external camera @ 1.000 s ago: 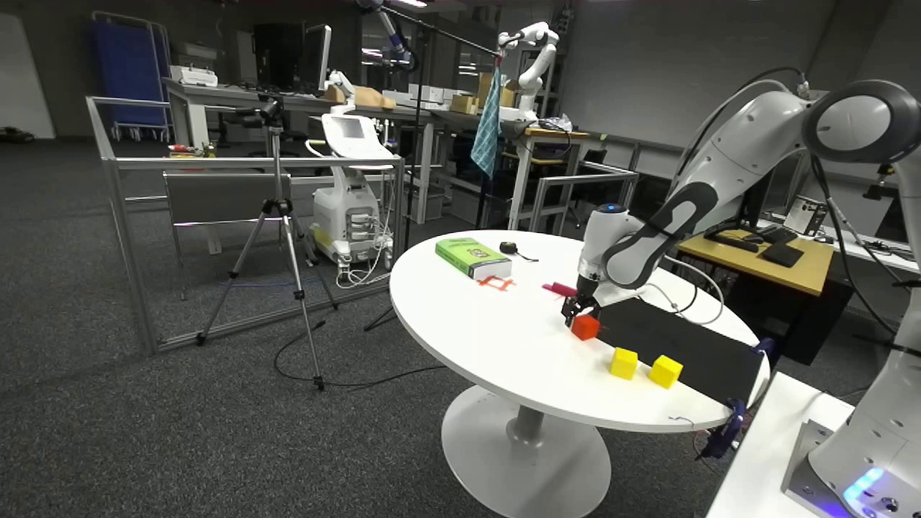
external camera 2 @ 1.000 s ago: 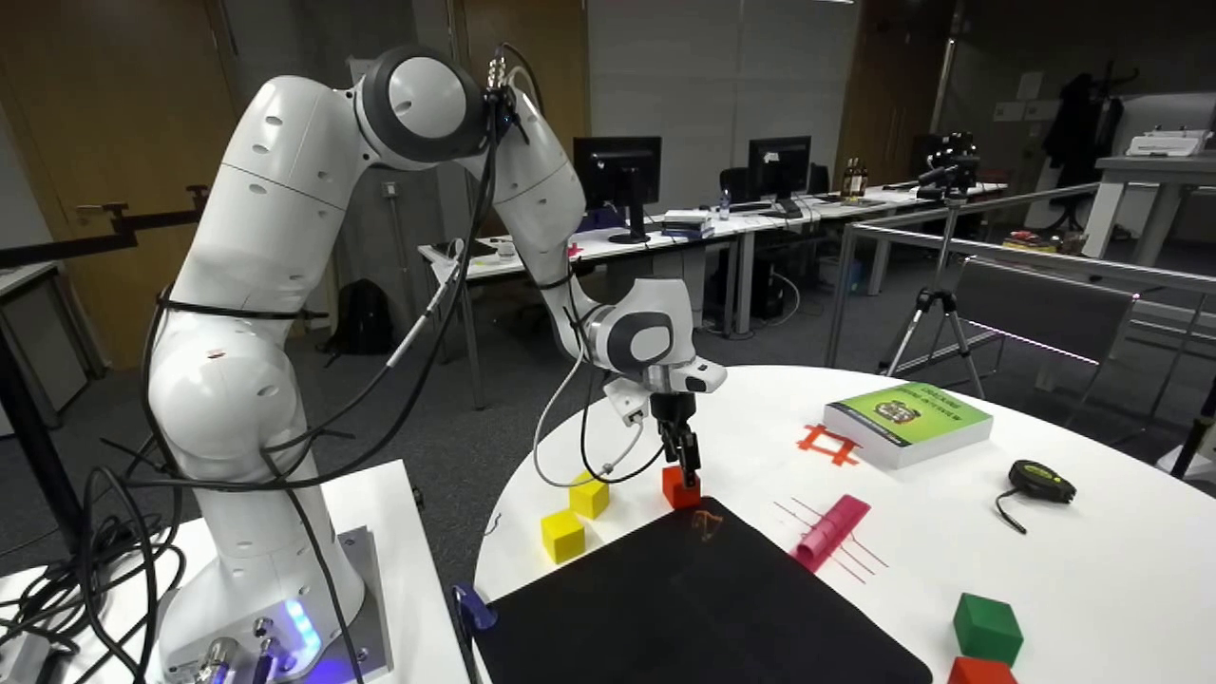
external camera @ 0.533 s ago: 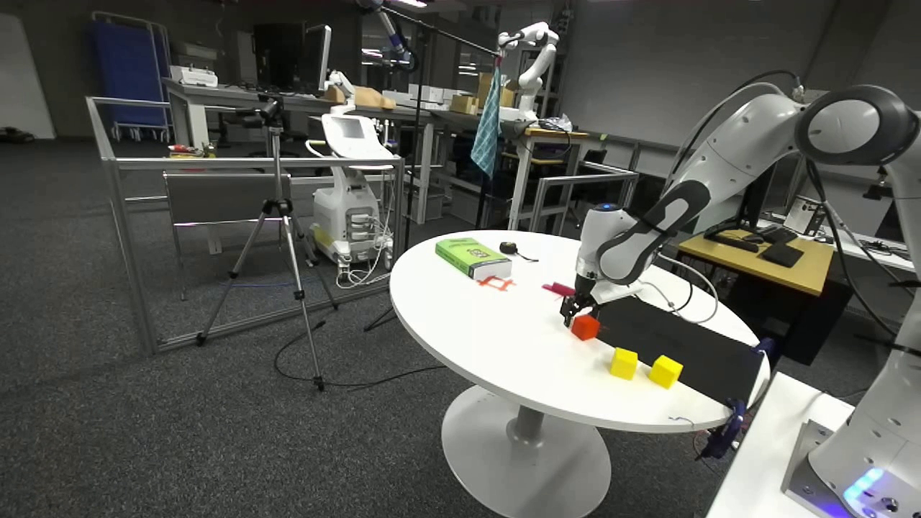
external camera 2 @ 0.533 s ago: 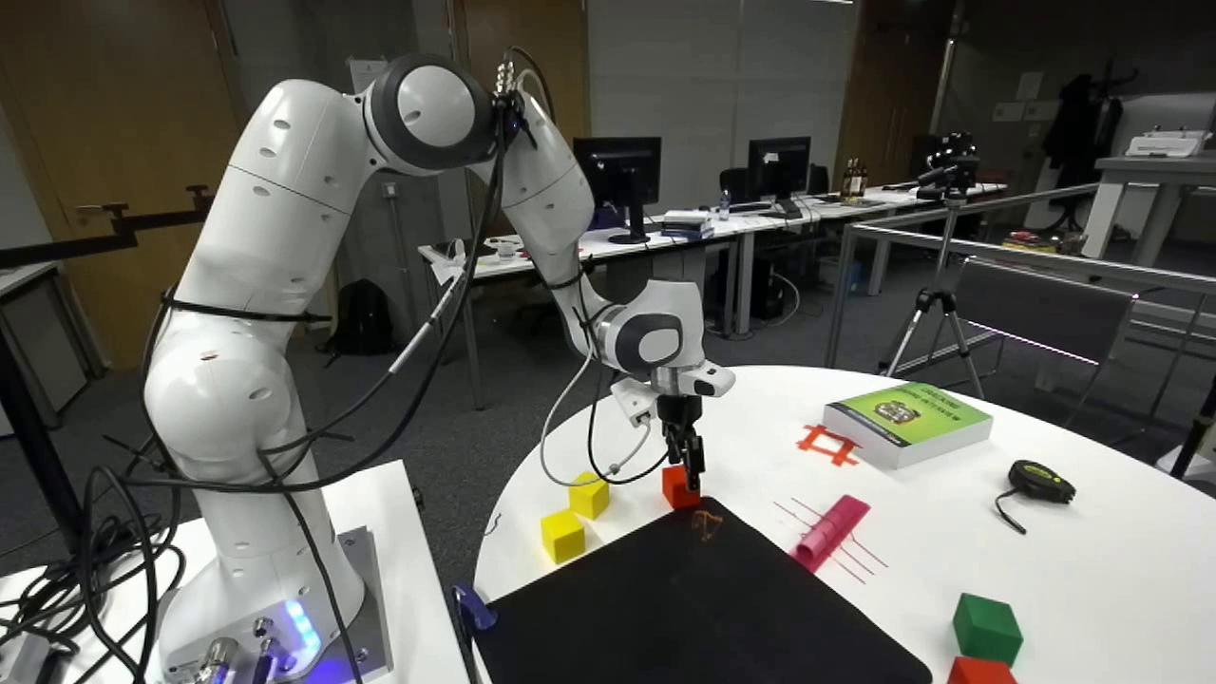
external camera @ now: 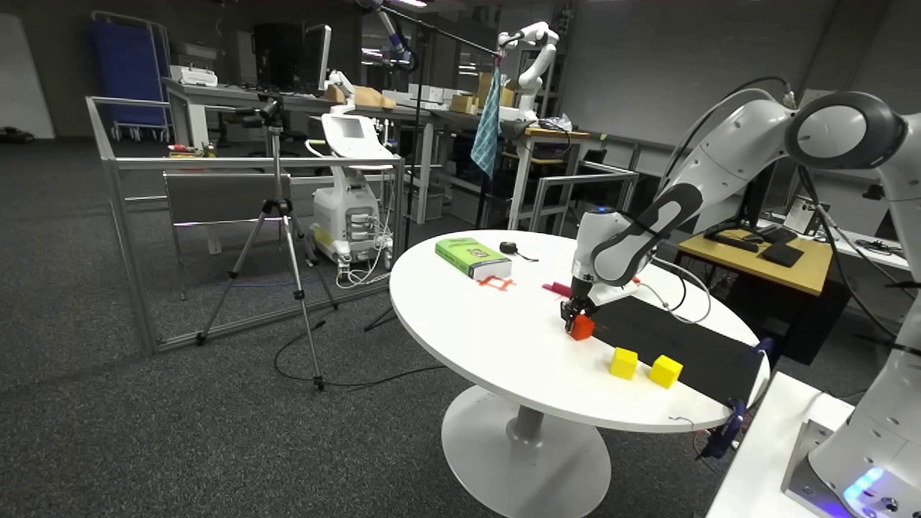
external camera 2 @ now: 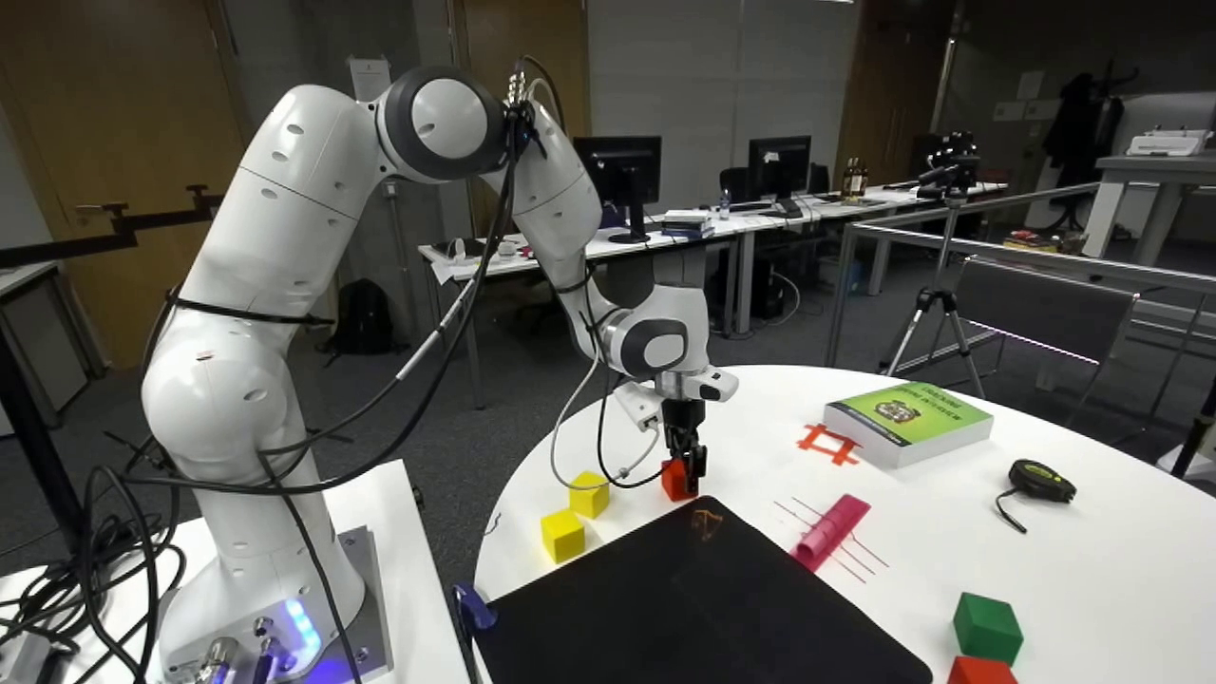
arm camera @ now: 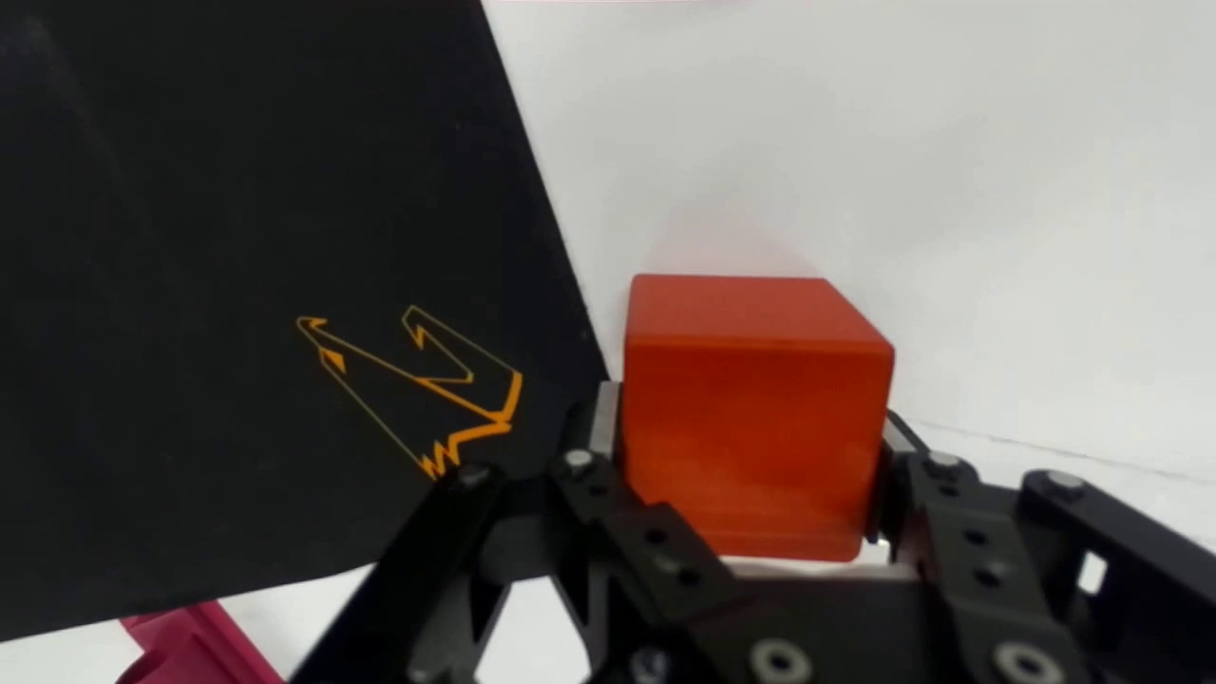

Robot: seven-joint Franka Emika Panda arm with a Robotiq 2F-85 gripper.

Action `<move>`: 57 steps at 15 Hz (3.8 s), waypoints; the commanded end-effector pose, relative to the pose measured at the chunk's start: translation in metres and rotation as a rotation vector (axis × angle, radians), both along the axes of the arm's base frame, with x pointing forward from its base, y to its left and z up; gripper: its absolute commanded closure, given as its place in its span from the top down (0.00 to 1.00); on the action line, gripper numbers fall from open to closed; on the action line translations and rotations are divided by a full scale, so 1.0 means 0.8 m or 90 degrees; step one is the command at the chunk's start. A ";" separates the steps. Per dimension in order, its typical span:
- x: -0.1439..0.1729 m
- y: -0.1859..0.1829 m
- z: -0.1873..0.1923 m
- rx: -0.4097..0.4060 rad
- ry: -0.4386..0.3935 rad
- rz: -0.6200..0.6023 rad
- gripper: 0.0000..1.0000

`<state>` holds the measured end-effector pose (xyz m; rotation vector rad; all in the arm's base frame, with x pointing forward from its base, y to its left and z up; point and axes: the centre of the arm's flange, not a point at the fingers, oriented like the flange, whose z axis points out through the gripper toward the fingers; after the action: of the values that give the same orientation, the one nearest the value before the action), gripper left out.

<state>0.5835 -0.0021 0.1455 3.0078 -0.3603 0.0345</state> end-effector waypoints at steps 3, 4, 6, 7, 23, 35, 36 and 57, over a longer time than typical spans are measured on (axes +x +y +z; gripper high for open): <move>0.003 -0.018 0.039 -0.016 -0.011 0.006 0.31; 0.000 -0.022 0.051 -0.018 -0.015 0.008 0.31; -0.008 -0.033 0.083 -0.020 -0.025 0.015 0.31; -0.013 -0.041 0.100 -0.023 -0.024 0.024 0.31; -0.138 -0.271 0.118 0.022 -0.024 0.272 0.31; -0.177 -0.272 0.064 0.057 0.023 0.369 0.56; -0.177 -0.272 0.063 0.058 0.024 0.369 0.56; -0.153 -0.261 0.012 -0.013 -0.002 0.256 0.31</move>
<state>0.4583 -0.2041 0.1540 3.0284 0.2616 0.0859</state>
